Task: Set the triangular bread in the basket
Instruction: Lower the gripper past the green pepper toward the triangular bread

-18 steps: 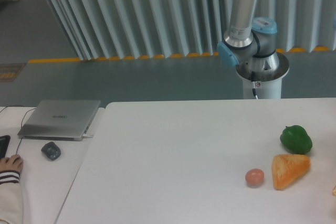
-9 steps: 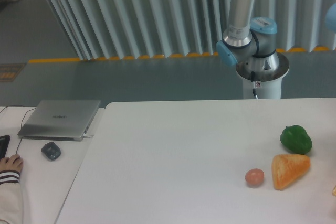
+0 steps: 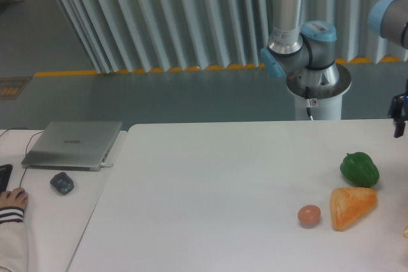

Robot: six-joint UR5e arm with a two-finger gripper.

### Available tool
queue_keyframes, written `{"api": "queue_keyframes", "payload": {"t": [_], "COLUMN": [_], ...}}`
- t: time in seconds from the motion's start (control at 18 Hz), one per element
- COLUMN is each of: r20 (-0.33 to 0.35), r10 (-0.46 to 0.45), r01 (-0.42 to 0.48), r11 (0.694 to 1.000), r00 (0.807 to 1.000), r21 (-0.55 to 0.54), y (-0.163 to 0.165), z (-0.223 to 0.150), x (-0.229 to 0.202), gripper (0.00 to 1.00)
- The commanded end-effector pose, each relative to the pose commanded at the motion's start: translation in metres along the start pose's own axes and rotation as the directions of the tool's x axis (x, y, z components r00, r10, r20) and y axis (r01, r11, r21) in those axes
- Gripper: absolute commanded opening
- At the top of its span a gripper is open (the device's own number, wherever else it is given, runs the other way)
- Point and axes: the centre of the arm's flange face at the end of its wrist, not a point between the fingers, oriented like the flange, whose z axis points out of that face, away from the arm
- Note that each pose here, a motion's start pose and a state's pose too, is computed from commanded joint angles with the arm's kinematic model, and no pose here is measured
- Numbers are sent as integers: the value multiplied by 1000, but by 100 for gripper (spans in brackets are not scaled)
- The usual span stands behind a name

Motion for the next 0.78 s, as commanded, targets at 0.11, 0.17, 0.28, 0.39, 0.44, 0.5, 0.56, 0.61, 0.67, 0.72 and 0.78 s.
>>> {"api": "queue_keyframes", "payload": {"t": [0.11,0.17,0.28,0.39,0.44,0.5,0.56,0.61,0.67,0.72,0.78], "r20": [-16,-15,0,-14,-16,-3,18,30,36,41,49], "r10": [-27,-59,-91,-100,-150,-187,-209,-228,-257,-293,-327], "r01": [27,59,90,99,149,186,210,229,258,294,330], "r11": [1000,998,996,994,988,981,977,973,966,955,941], "r00": [1000,998,996,995,989,982,978,973,966,955,944], "r21": [1,0,-21,-50,-51,-44,-37,-31,-29,-42,-71], "y": [-3,-15,-34,-52,-60,-72,-84,-95,-102,-107,-111], "z": [10,16,27,40,44,46,49,52,52,55,63], "x": [5,7,8,12,13,16,17,19,21,23,26], "gripper": [100,100,100,100,100,100,100,100,100,100,100]}}
